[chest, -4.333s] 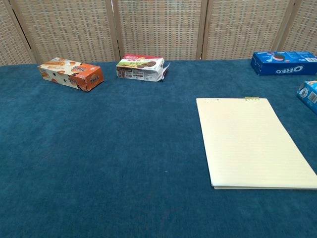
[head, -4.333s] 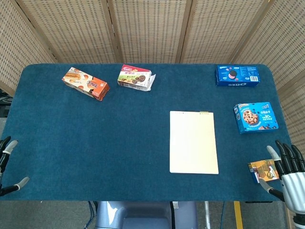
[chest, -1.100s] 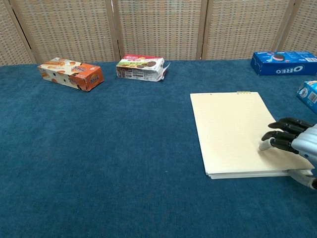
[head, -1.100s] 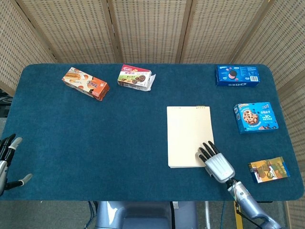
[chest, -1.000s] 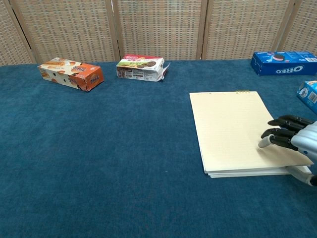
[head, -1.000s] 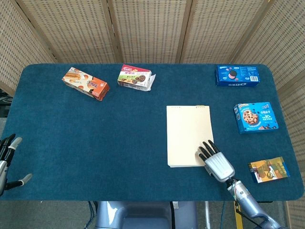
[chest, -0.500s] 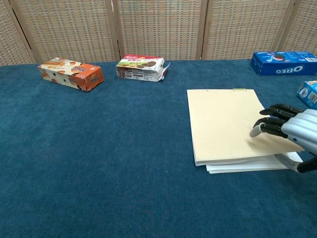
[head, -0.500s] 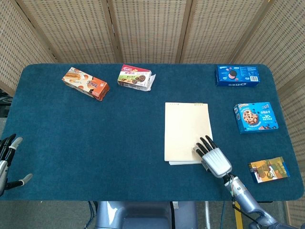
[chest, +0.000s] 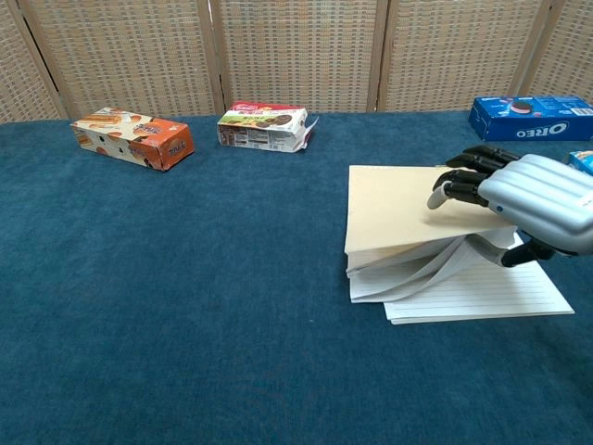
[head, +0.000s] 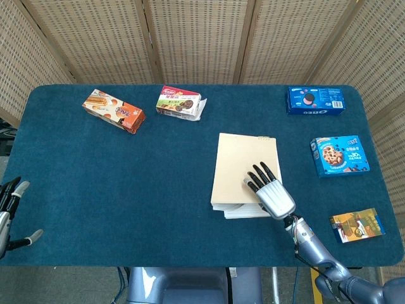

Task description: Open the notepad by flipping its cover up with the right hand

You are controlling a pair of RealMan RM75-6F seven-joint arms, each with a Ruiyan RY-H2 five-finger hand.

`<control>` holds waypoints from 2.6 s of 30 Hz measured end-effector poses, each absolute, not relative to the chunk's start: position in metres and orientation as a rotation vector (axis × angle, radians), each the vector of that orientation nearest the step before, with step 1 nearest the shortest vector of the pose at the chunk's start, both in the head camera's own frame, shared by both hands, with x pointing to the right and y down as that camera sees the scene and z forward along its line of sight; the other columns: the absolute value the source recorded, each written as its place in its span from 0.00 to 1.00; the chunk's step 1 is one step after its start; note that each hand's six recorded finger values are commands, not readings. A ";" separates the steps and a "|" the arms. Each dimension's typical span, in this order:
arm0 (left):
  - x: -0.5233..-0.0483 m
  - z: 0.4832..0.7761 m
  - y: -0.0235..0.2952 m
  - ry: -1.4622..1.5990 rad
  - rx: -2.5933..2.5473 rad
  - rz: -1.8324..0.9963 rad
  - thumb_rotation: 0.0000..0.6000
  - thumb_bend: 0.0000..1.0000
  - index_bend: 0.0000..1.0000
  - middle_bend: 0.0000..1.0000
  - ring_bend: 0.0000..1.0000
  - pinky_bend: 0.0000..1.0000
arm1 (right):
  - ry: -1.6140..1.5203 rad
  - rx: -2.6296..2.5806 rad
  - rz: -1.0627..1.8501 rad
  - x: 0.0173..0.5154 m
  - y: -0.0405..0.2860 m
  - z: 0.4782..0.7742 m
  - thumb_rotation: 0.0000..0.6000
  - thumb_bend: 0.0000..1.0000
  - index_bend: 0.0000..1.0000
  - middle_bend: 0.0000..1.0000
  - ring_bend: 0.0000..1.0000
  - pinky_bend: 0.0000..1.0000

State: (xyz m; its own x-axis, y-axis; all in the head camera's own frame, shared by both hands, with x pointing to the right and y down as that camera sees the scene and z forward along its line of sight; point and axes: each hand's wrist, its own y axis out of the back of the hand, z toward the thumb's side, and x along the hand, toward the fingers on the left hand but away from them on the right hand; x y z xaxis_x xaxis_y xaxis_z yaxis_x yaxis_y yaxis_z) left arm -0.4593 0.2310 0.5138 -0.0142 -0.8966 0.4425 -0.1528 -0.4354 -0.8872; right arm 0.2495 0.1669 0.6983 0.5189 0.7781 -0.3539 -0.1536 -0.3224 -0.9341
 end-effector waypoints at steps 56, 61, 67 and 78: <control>-0.456 0.512 0.234 1.101 -1.640 -1.491 1.00 0.00 0.00 0.00 0.00 0.00 | -0.292 -1.982 0.666 0.300 0.269 0.608 1.00 0.67 0.65 0.62 0.48 0.43; -0.456 0.512 0.234 1.101 -1.640 -1.493 1.00 0.00 0.00 0.00 0.00 0.00 | -0.288 -2.001 0.622 0.296 0.275 0.599 1.00 0.67 0.65 0.62 0.48 0.43; -0.456 0.512 0.234 1.100 -1.640 -1.493 1.00 0.00 0.00 0.00 0.00 0.00 | -0.322 -2.016 0.611 0.292 0.269 0.590 1.00 0.67 0.66 0.62 0.48 0.43; -0.456 0.512 0.233 1.099 -1.644 -1.493 1.00 0.00 0.00 0.00 0.00 0.00 | -0.567 -2.121 0.781 0.283 0.204 0.581 1.00 0.67 0.66 0.63 0.49 0.43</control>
State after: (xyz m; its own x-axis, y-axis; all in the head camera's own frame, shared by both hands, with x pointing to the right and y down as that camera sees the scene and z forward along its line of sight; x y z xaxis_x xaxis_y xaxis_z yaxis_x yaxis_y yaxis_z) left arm -0.4562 0.2333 0.5121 -0.0009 -0.8974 0.4412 -0.1547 -0.4358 -0.8866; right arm 0.2831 0.2037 0.5811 0.7106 0.6168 -0.3384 0.1307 -0.5884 -0.7980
